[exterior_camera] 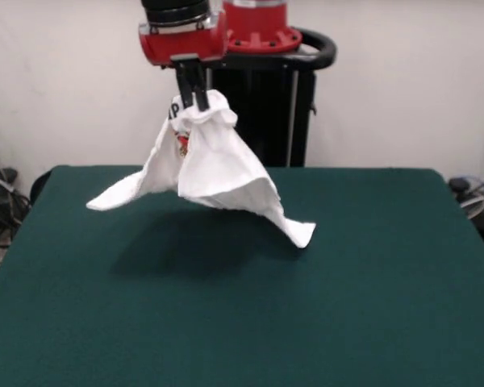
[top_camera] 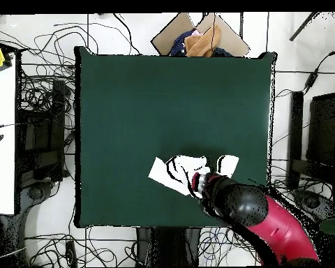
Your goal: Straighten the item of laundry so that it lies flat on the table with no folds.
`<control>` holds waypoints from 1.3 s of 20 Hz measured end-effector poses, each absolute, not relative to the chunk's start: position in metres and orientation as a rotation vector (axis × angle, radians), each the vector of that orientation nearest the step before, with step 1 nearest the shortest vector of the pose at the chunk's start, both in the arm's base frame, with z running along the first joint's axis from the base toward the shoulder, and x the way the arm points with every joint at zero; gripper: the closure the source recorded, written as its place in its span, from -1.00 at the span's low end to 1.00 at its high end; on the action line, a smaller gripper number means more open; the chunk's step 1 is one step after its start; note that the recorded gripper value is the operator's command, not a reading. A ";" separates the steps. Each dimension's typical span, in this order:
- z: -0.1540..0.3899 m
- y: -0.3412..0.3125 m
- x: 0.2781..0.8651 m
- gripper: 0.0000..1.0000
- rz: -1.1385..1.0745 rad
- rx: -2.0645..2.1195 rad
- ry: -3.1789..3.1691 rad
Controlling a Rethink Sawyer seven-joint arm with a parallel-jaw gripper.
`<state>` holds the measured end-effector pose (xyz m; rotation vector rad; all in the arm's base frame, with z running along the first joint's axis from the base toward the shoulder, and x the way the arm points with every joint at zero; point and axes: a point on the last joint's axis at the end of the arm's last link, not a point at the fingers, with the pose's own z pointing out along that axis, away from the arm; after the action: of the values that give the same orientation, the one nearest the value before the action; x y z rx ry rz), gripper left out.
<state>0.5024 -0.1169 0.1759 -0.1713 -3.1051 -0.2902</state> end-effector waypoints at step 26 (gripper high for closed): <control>0.195 -0.243 0.653 1.00 -0.343 0.270 -2.979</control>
<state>0.6529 -0.2426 0.1946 0.2703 -2.9789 -0.3434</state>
